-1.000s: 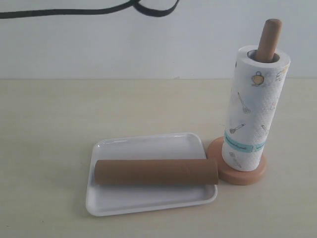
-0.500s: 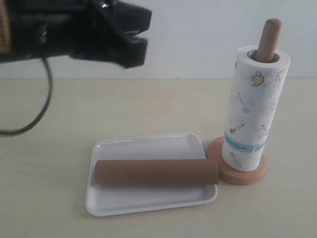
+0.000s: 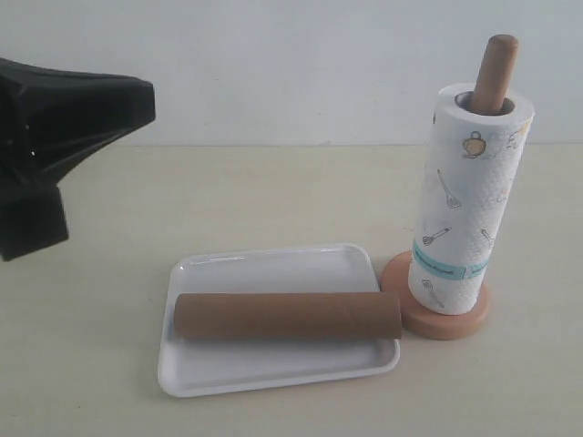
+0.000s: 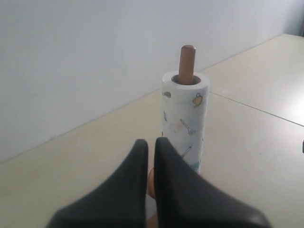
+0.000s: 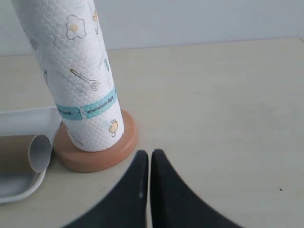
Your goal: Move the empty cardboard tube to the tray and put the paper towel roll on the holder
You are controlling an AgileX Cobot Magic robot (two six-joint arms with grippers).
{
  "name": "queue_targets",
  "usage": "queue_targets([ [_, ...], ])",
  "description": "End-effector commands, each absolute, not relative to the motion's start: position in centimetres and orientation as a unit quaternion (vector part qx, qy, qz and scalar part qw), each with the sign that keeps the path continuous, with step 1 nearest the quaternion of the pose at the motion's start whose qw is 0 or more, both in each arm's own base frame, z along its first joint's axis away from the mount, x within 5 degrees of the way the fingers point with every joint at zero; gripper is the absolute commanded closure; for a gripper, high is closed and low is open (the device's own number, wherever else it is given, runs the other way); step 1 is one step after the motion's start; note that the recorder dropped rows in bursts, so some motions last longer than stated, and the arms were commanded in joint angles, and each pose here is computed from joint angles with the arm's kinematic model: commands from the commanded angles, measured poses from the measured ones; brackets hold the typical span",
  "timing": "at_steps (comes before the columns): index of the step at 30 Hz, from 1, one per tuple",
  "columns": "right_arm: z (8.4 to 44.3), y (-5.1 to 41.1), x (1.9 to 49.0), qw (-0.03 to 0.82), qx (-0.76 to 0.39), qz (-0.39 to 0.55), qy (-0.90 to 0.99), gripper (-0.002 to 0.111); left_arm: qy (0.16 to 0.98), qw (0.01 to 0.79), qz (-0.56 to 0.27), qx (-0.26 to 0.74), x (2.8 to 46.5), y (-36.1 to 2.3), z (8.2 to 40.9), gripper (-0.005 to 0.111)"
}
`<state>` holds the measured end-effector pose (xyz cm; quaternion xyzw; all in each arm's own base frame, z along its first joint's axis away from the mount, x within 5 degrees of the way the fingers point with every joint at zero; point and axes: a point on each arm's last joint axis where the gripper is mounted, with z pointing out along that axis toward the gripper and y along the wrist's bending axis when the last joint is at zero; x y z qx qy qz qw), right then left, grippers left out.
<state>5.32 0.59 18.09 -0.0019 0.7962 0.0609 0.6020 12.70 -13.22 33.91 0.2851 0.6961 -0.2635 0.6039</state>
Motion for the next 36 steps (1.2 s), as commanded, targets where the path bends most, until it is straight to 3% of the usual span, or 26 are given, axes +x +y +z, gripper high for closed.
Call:
queue_targets([
  [1,18.2,0.6,5.3,0.609,0.000,0.062,0.791,0.107,0.685,0.613,-0.277,0.280,12.1,-12.8,34.4,0.102],
  [8,18.2,0.6,5.3,0.609,0.000,0.062,0.791,0.107,0.685,0.630,-0.273,0.245,12.2,-11.4,35.1,0.102],
  [11,18.2,0.6,5.3,0.609,0.000,0.062,0.791,0.107,0.692,0.610,-0.384,0.040,11.8,-8.4,36.5,0.102],
  [15,18.2,0.6,5.3,0.609,0.000,0.062,0.791,0.107,0.665,0.598,-0.435,-0.106,10.8,-5.5,36.5,0.102],
  [20,18.2,0.6,5.3,0.609,0.000,0.062,0.791,0.107,0.555,0.531,-0.535,-0.353,7.7,-1.7,32.4,0.102],
  [29,18.2,0.6,5.3,0.609,0.000,0.062,0.791,0.107,0.475,0.422,-0.609,-0.475,7.1,-1.3,29.2,0.102],
  [36,18.2,0.6,5.3,0.609,0.000,0.062,0.791,0.107,0.477,0.421,-0.607,-0.476,7.1,-1.3,29.0,0.102],
])
